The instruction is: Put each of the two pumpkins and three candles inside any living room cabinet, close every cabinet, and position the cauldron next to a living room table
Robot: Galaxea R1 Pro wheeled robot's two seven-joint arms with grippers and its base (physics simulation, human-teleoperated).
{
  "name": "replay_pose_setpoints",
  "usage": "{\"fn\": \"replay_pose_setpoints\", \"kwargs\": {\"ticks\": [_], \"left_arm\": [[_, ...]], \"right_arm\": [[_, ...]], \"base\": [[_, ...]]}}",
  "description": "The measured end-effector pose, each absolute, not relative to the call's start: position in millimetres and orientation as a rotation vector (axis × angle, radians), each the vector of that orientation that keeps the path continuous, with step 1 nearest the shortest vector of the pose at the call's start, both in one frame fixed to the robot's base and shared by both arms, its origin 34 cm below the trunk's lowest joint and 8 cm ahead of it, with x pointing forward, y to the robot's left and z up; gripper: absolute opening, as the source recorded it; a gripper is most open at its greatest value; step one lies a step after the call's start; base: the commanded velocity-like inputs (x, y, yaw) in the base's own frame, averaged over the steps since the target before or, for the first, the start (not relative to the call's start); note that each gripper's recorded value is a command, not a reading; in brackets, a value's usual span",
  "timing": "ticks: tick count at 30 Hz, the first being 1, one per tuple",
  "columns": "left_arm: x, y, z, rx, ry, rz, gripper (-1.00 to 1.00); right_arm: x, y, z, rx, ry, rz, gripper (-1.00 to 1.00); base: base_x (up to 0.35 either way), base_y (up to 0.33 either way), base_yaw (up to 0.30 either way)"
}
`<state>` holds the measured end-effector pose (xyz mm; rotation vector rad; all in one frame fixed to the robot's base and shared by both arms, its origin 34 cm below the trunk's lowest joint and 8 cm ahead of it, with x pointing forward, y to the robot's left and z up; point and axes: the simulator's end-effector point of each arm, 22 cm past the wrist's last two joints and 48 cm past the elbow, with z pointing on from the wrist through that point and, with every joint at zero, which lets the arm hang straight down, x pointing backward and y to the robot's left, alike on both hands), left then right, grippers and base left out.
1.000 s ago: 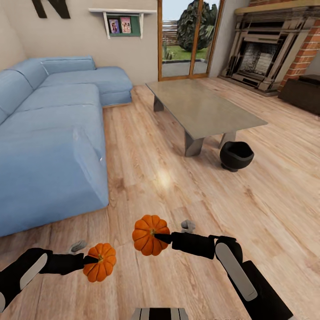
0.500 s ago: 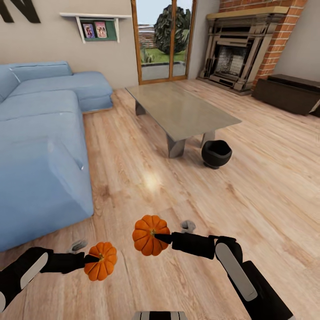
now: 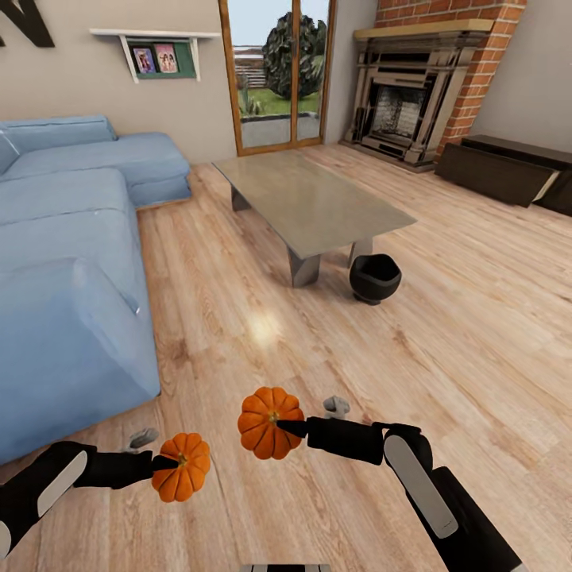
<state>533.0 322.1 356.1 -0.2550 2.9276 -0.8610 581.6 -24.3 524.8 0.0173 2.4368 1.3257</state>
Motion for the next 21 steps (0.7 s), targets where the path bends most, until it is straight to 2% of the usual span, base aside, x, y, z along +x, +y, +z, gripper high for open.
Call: {"fn": "replay_pose_setpoints", "kwargs": {"ticks": [17, 21], "left_arm": [[538, 322, 382, -0.253, 2.929, -0.860, -1.00], [539, 322, 382, -0.253, 2.927, -0.860, -1.00]], "right_arm": [[587, -25, 549, 0.022, 2.438, 1.324, -1.00], [590, -26, 551, 0.026, 2.426, 1.320, -1.00]], "base": [[0.000, 0.000, 0.000], [0.000, 0.000, -0.095]]}}
